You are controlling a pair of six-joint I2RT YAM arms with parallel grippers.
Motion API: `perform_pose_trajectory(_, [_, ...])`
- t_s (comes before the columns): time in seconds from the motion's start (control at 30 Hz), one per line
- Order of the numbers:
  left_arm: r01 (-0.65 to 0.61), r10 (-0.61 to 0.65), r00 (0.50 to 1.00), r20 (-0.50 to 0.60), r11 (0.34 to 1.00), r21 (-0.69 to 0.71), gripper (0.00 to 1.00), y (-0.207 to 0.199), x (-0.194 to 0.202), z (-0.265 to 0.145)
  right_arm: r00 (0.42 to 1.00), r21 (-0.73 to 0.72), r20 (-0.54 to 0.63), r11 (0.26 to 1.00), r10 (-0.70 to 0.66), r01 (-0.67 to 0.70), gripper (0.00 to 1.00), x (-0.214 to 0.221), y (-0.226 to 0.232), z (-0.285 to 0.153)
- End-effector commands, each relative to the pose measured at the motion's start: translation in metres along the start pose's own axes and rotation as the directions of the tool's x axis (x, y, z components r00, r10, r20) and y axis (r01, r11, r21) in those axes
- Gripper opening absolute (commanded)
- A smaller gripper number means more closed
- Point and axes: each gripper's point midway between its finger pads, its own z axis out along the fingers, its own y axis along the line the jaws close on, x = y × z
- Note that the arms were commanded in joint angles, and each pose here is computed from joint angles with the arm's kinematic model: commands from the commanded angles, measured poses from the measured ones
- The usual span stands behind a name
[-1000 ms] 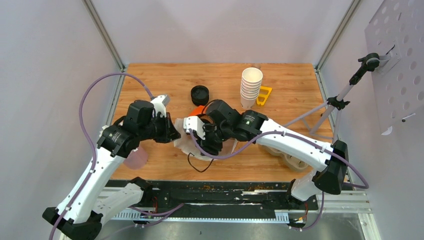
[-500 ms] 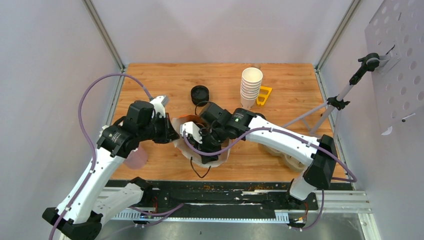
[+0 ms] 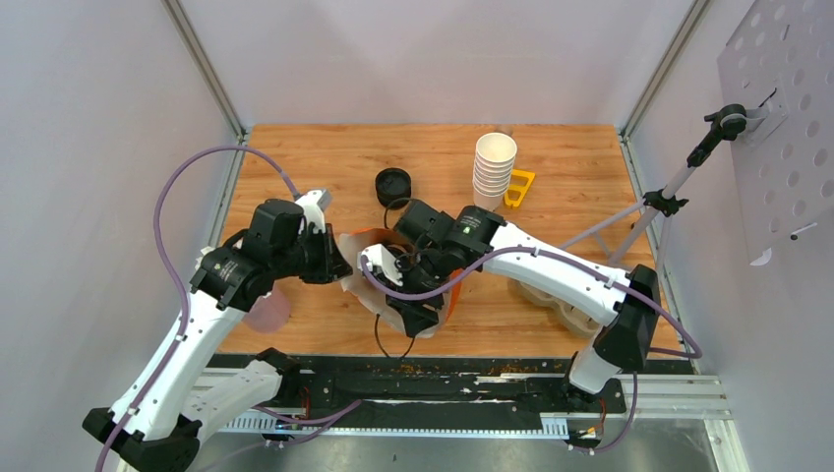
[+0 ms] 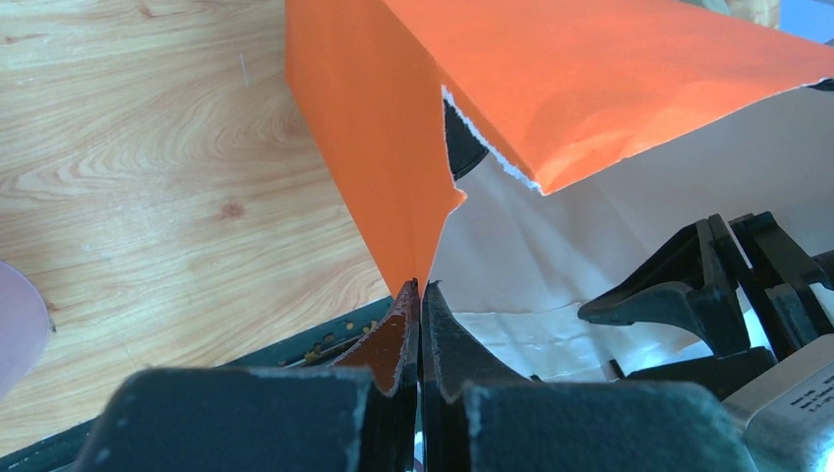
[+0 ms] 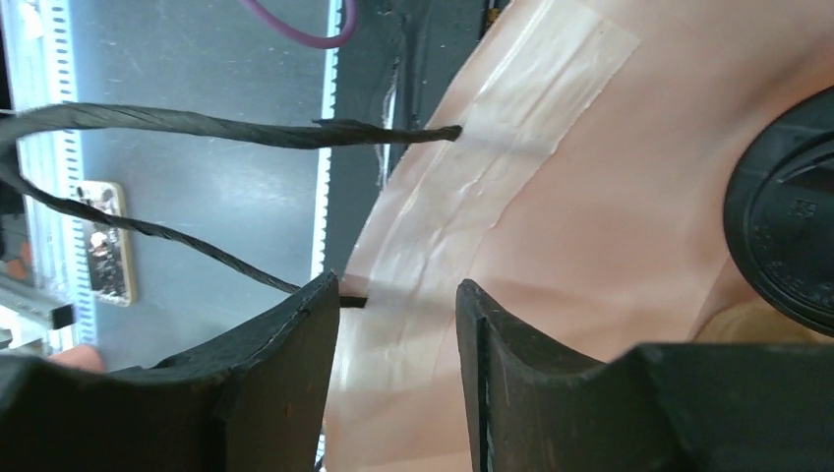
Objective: Pack the takeout coffee
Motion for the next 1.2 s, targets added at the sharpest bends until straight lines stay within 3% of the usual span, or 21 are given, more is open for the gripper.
perform_pose_trajectory(0.0, [-0.004,0.005,0.997,0.073,1.000,-0.014,0.00,0.000,-0.016,-0.006,1.000,-0.134,-0.015,0.991,0.024,-0.026,0.49,-0.006,0.029,-0.007])
perform_pose_trajectory(0.2, [0.006,-0.004,0.997,0.075,1.000,-0.025,0.00,0.001,-0.017,-0.005,0.996,-0.241,-0.055,0.967,0.068,-0.080,0.56,-0.004,0.045,-0.007])
perform_pose_trajectory(0.47, [0.025,-0.023,0.997,0.071,0.999,-0.031,0.00,0.002,-0.016,-0.003,0.994,-0.267,-0.038,0.958,0.103,-0.109,0.62,-0.002,0.064,-0.020])
perform_pose_trajectory(0.73, [0.020,-0.018,0.997,0.070,0.999,-0.038,0.00,0.004,-0.016,-0.003,0.991,-0.115,0.093,0.989,0.099,-0.088,0.64,-0.030,0.049,-0.036])
perform_pose_trajectory(1.0, [0.019,-0.017,0.997,0.070,0.999,-0.033,0.00,0.003,-0.016,-0.003,0.984,-0.155,0.140,0.984,0.112,-0.090,0.65,-0.041,0.057,-0.042])
perform_pose_trajectory(1.17, [0.022,-0.020,0.997,0.070,0.999,-0.028,0.00,0.002,-0.016,-0.002,0.957,-0.127,0.288,0.992,0.042,-0.006,0.67,-0.073,0.073,-0.074])
